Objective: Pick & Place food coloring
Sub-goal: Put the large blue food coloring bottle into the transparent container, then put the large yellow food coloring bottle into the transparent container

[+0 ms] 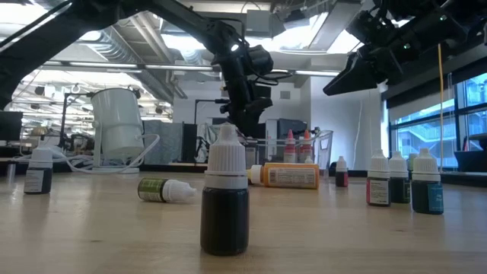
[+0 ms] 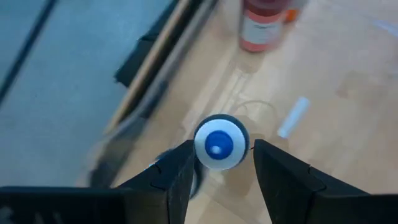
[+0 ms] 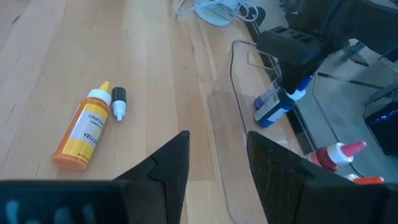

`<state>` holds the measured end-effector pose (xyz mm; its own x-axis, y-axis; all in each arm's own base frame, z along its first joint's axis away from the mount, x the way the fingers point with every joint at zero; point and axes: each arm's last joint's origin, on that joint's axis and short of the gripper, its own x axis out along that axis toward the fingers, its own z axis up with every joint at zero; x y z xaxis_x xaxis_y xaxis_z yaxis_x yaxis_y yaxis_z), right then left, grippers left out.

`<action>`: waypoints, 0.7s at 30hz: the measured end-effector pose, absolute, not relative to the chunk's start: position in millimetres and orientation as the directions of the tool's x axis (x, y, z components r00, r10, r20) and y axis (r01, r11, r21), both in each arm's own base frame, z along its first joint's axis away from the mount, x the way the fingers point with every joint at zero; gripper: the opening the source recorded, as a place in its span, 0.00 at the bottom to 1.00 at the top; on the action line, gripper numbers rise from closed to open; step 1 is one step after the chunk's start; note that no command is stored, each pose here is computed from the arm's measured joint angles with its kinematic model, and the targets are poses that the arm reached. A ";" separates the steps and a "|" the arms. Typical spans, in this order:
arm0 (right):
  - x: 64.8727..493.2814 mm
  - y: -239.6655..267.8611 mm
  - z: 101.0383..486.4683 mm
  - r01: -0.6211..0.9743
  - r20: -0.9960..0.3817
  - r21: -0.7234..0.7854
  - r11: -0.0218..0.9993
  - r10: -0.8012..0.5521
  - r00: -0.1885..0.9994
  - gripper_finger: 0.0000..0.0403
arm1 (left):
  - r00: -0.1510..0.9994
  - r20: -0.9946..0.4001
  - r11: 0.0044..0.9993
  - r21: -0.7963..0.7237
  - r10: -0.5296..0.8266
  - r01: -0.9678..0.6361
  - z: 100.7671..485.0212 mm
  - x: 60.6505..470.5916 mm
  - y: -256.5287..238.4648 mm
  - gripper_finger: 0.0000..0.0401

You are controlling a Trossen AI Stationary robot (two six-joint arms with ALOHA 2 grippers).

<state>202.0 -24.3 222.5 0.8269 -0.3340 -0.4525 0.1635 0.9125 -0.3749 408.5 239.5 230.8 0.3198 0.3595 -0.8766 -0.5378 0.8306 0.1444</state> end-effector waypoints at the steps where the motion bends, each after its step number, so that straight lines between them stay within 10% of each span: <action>1: 202.0 -24.3 222.5 0.164 -0.452 -0.375 0.913 -0.334 0.827 0.40 | 0.312 -0.870 0.826 0.169 0.382 -0.538 231.2 408.6 240.3 0.41; 21: 202.0 -24.3 222.5 0.164 -0.452 -0.374 0.913 -0.334 0.827 0.40 | 0.351 -0.820 0.813 0.217 0.452 -0.540 235.8 413.4 245.9 0.42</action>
<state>202.0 -24.3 222.5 0.8269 -0.3339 -0.4525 0.1637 0.9127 -0.3743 413.4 245.9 235.8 0.3510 0.4518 -0.8202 -0.5399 0.8133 0.2169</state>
